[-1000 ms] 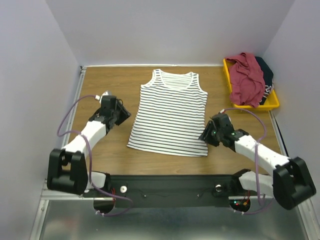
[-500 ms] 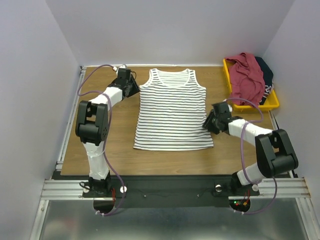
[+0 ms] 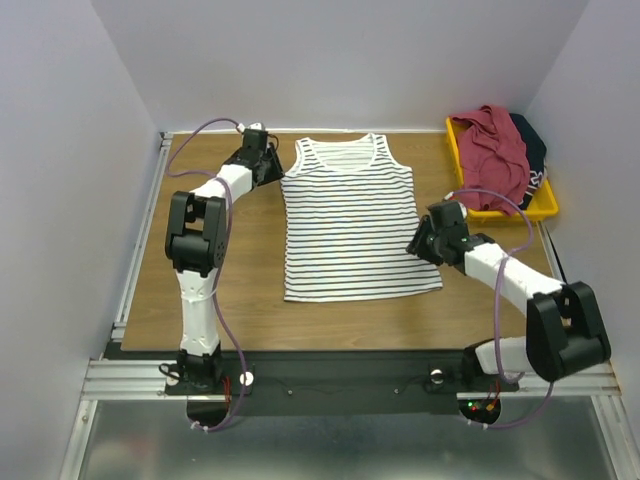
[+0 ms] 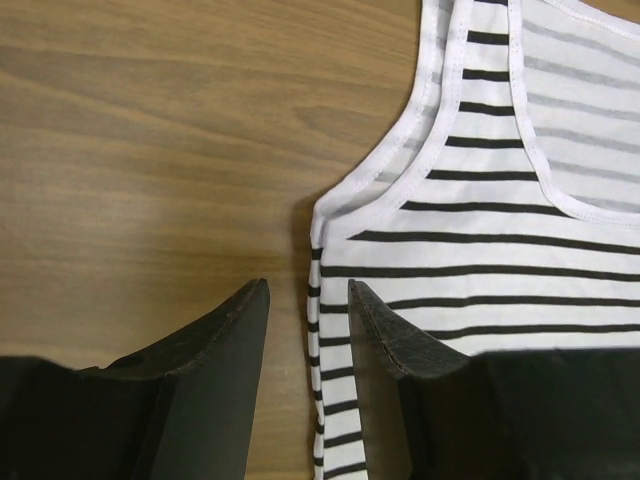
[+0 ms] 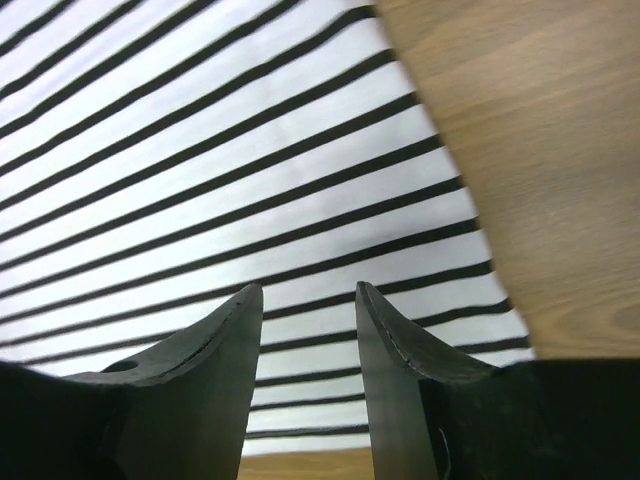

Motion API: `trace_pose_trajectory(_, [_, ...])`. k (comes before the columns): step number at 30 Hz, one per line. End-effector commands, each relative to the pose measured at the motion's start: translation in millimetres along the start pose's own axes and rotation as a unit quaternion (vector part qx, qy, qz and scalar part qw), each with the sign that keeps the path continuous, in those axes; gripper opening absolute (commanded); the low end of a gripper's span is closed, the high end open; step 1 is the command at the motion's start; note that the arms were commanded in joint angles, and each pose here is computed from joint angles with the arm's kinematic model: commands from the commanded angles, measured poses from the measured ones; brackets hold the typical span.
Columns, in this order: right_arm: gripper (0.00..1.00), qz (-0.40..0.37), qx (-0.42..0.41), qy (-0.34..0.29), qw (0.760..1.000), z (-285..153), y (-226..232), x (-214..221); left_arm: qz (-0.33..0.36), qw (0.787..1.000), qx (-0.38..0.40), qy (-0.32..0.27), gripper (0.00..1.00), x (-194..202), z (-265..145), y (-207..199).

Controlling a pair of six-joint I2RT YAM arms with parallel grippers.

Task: Fold and stack the tank tops
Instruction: Flatten the tank top out

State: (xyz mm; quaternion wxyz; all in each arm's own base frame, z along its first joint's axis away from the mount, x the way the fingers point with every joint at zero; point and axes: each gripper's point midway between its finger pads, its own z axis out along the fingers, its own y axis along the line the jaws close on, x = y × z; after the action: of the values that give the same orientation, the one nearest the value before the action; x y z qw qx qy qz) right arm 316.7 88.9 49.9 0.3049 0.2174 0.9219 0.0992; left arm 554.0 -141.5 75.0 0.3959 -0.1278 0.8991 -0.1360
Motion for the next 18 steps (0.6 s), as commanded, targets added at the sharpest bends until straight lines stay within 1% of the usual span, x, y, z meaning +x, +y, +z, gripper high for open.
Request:
trace_pose_trajectory(1, [0.49,-0.026,-0.046,-0.021,0.998,-33,42,9,0.029,0.999,0.008,-0.026,0.49,-24,5,-9])
trace_pose_trajectory(3, [0.48,-0.039,-0.055,-0.021,0.998,-39,60,18,0.034,0.999,-0.001,-0.011,0.49,-15,16,-3])
trace_pose_trajectory(4, [0.47,-0.049,-0.077,-0.022,0.996,-48,84,27,0.038,0.999,-0.015,-0.016,0.49,-17,22,2])
trace_pose_trajectory(6, [0.45,-0.063,-0.094,-0.020,0.993,-54,108,37,0.039,0.999,-0.018,-0.016,0.49,-18,27,4])
trace_pose_trajectory(7, [0.45,-0.084,-0.104,-0.007,0.991,-56,125,59,0.039,0.999,-0.010,-0.013,0.49,-17,31,2])
trace_pose_trajectory(9, [0.45,-0.097,-0.119,-0.020,0.988,-64,155,63,0.046,0.999,-0.006,-0.020,0.49,-20,33,2])
trace_pose_trajectory(10, [0.45,-0.108,-0.112,-0.010,0.988,-56,164,77,0.046,0.999,0.010,-0.018,0.49,-20,34,-4])
trace_pose_trajectory(11, [0.45,-0.128,-0.122,-0.002,0.984,-60,177,95,0.046,0.999,0.011,-0.018,0.49,-20,36,-5])
trace_pose_trajectory(12, [0.45,-0.131,-0.135,-0.010,0.982,-65,197,94,0.050,0.998,0.013,-0.019,0.49,-21,36,-5])
trace_pose_trajectory(13, [0.45,-0.139,-0.137,-0.005,0.981,-63,206,104,0.050,0.998,0.012,-0.019,0.49,-20,38,-5])
trace_pose_trajectory(14, [0.45,-0.162,-0.132,0.005,0.978,-56,212,125,0.050,0.998,0.012,-0.019,0.49,-20,38,-5])
trace_pose_trajectory(15, [0.45,-0.170,-0.134,0.008,0.976,-54,221,134,0.050,0.999,0.011,-0.018,0.49,-19,38,-4])
trace_pose_trajectory(16, [0.45,-0.176,-0.154,0.008,0.972,-63,243,143,0.050,0.999,0.012,-0.015,0.49,-16,39,-3])
trace_pose_trajectory(17, [0.45,-0.192,-0.144,0.016,0.971,-51,246,157,0.050,0.999,0.011,-0.013,0.47,-15,39,-3])
trace_pose_trajectory(18, [0.45,-0.197,-0.146,0.019,0.969,-49,252,165,0.050,0.999,0.010,-0.013,0.46,-14,40,-2])
